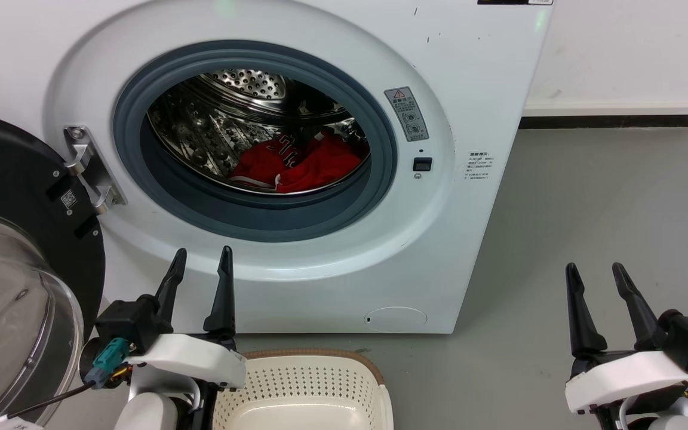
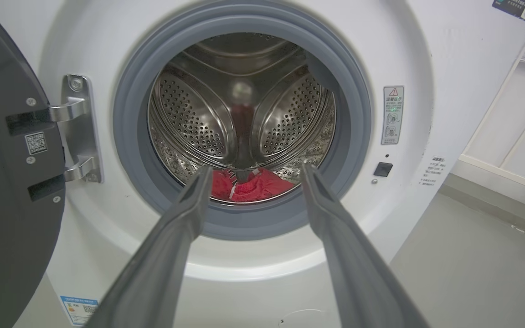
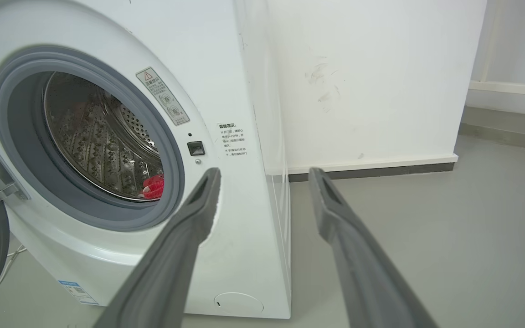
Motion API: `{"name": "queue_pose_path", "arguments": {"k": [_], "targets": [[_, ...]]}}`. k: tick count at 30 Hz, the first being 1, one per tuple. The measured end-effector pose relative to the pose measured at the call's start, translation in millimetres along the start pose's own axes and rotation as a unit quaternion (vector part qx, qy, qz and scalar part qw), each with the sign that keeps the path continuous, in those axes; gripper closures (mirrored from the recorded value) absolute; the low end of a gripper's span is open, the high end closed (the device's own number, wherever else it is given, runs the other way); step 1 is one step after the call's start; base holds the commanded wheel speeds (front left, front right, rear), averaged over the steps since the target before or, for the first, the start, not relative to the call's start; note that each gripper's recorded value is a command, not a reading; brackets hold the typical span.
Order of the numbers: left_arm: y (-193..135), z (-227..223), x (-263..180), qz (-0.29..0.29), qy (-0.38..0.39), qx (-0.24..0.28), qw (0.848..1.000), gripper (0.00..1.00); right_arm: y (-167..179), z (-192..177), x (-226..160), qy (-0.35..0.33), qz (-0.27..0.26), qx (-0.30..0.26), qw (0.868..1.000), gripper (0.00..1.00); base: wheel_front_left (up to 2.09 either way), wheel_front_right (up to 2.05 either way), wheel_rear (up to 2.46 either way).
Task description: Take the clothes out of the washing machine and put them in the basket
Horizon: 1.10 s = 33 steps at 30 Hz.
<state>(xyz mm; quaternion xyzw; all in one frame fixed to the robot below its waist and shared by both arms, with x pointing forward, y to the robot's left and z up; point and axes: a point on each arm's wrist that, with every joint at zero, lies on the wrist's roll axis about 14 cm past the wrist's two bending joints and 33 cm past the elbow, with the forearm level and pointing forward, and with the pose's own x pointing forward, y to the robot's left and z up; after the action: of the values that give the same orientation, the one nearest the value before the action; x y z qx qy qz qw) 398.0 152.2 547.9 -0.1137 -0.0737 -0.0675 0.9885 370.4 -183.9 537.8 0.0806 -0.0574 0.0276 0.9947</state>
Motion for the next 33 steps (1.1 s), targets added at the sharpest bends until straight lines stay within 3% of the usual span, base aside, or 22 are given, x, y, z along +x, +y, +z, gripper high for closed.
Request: {"name": "queue_pose_path", "arguments": {"k": [33], "targets": [[1.0,-4.6,1.6,-0.005,-0.006,0.107,0.994,0.0,2.5,-3.0,-2.6,0.009,0.014,-0.111,0.994,0.0,0.0,0.0,0.0]]}}
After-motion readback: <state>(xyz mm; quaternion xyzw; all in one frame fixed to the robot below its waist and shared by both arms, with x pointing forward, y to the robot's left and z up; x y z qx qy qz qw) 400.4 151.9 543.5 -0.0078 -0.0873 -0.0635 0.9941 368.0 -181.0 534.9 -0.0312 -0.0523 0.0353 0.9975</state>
